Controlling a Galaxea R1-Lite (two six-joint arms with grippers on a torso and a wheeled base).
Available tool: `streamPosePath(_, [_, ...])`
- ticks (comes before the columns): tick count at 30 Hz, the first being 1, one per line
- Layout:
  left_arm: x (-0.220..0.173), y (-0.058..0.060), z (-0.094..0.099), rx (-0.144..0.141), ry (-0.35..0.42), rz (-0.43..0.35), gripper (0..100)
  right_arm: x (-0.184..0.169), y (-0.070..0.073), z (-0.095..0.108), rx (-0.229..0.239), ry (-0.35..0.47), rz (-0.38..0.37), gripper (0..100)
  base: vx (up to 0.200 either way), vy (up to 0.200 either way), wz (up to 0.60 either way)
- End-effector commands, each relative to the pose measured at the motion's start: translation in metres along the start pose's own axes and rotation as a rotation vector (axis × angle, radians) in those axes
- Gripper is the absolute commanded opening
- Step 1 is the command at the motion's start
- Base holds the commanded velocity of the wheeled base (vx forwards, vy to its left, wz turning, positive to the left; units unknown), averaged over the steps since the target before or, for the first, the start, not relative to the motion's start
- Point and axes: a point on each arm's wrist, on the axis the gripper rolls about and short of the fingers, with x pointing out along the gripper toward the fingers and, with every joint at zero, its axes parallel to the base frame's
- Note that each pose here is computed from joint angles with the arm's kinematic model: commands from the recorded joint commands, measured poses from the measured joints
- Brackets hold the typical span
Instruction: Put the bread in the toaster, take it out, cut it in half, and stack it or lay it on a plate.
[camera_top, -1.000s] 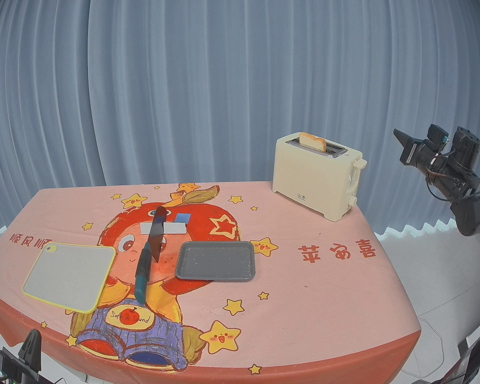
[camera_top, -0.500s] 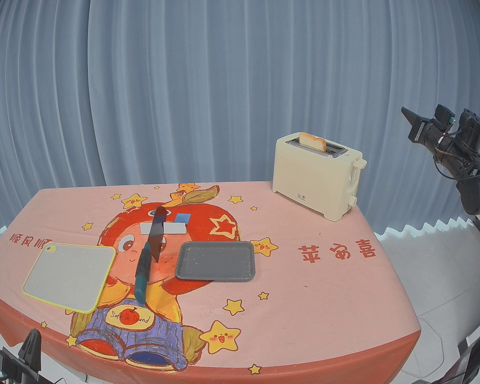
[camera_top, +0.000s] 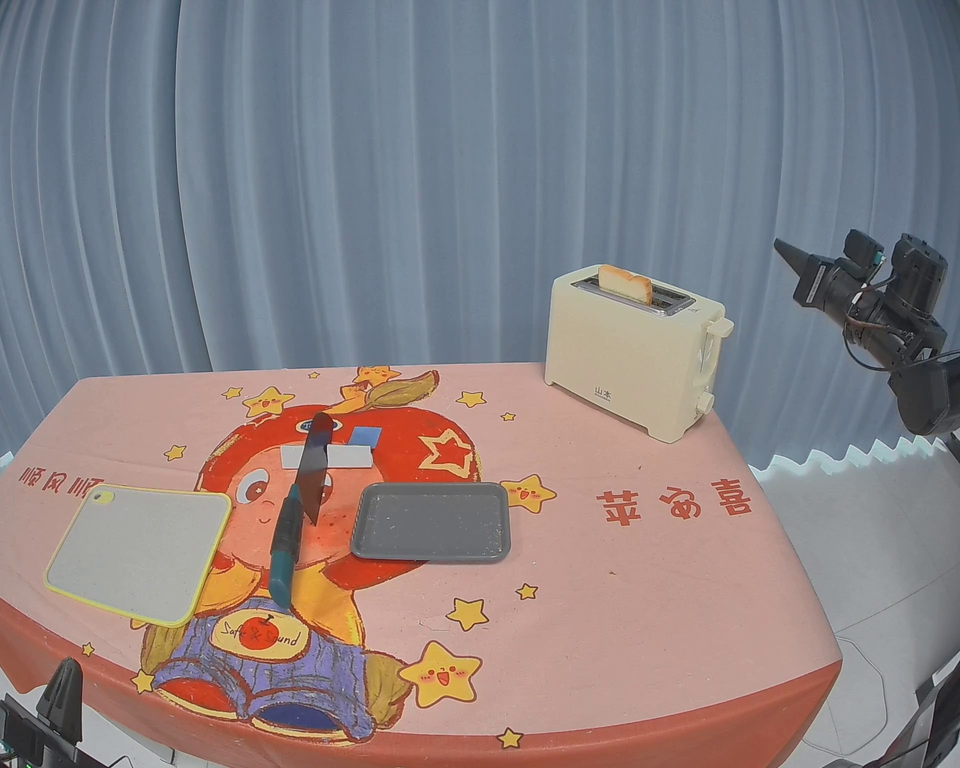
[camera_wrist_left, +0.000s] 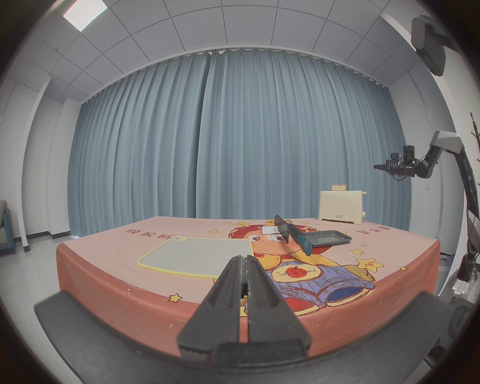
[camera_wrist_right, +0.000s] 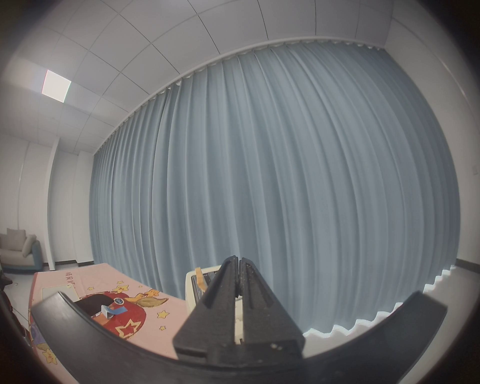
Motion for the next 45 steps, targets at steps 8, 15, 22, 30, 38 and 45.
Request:
streamPosePath(8, [0.000,0.000,-0.005,0.000,0.001,0.001,0,0.026,-0.006,-0.066,0.055,0.151,0.028,0,0.000,0.000,0.00])
streamPosePath(15, [0.000,0.000,-0.005,0.000,0.001,0.001,0,0.040,0.002,-0.090,0.068,0.190,0.043,0,0.000,0.000,0.00])
streamPosePath(22, [0.000,0.000,-0.005,0.000,0.003,0.001,0,0.043,-0.001,-0.097,0.068,0.199,0.020,0,0.000,0.000,0.00])
streamPosePath(30, [0.000,0.000,-0.005,0.000,0.003,0.001,0,0.045,-0.007,-0.106,0.070,0.216,0.008,0,0.000,0.000,0.00])
streamPosePath(38, [0.000,0.000,-0.005,0.000,0.003,0.000,0,0.044,-0.008,-0.113,0.075,0.245,0.001,0,0.000,0.000,0.00])
streamPosePath(45, [0.000,0.000,-0.005,0.000,0.001,0.001,0,0.041,-0.009,-0.120,0.079,0.295,-0.009,0,0.000,0.000,0.00])
